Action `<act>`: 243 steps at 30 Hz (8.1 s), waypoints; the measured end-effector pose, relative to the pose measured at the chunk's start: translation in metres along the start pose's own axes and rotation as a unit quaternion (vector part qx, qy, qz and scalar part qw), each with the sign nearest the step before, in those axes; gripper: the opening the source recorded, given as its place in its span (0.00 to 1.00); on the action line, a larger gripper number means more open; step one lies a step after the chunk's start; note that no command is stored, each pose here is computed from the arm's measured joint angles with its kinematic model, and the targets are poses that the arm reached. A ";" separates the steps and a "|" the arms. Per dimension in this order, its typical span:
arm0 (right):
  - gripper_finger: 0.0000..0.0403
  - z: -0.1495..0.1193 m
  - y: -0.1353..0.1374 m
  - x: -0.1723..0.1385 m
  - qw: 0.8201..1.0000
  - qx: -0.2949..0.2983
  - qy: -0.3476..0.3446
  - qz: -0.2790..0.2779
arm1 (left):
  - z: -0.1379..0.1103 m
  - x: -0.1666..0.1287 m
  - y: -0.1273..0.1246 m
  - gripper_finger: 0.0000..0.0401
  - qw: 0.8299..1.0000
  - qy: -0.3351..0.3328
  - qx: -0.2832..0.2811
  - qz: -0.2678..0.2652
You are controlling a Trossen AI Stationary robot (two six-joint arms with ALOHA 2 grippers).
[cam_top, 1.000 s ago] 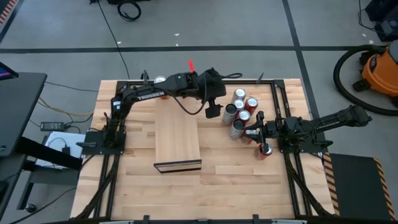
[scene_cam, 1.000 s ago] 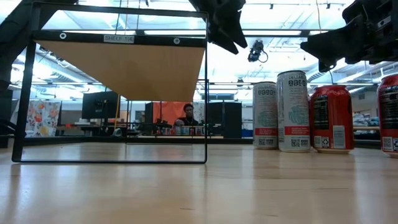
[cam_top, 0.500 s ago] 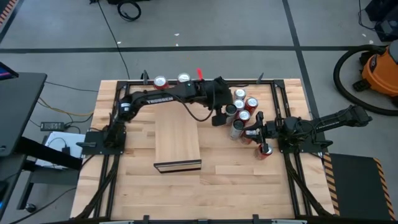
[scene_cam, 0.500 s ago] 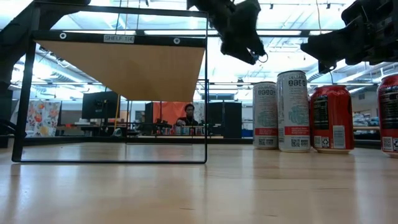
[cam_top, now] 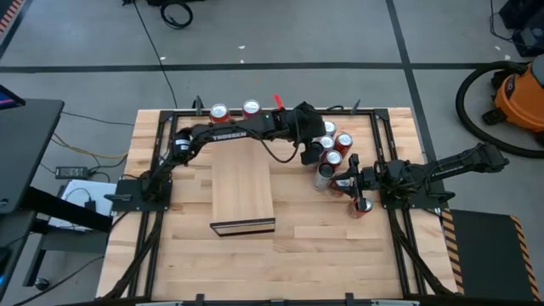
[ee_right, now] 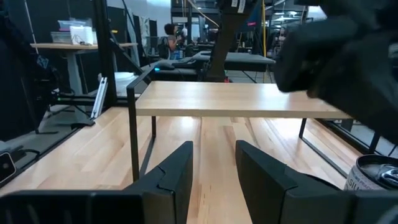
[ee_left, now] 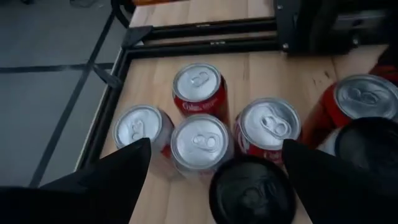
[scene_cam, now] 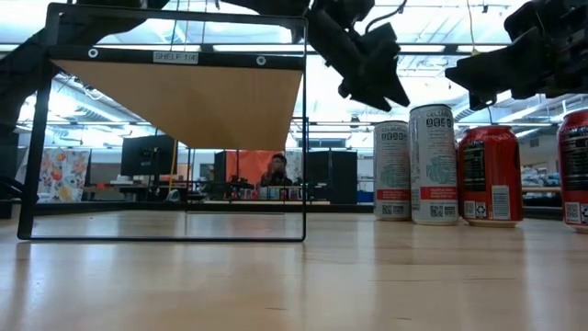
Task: Place canned beverage on shelf
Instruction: Put the top white and black soda can on the shelf
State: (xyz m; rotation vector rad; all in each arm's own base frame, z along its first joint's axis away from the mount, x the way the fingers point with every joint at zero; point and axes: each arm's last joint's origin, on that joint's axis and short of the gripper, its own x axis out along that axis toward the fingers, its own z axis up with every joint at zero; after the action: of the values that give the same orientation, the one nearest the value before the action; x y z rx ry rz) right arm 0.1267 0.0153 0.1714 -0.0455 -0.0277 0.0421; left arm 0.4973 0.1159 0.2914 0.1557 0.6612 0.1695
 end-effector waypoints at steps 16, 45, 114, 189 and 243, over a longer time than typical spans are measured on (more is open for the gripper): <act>0.32 0.001 0.000 0.000 1.000 0.000 -0.004 -0.002 | -0.013 0.008 0.004 0.93 0.996 0.057 -0.024 0.059; 0.32 0.002 0.000 0.000 1.000 -0.001 -0.011 -0.002 | -0.006 -0.011 0.023 0.93 0.996 0.060 0.041 -0.048; 0.32 0.001 0.000 0.000 1.000 -0.003 -0.004 -0.002 | 0.028 -0.143 0.019 0.64 0.996 0.068 -0.054 0.018; 0.32 0.012 0.000 -0.001 0.997 -0.049 -0.062 0.012 | -0.089 -0.283 -0.002 0.65 0.849 0.116 -0.429 0.286; 0.32 0.012 0.000 0.000 0.995 -0.073 -0.061 0.006 | -0.070 -0.266 -0.005 0.80 0.925 0.097 -0.248 0.270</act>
State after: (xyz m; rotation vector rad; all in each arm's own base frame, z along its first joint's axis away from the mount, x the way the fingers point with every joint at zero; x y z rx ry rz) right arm 0.1261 0.0157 0.1829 -0.1893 -0.1531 0.0555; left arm 0.2475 0.0627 0.3947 -0.1765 0.7402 0.8859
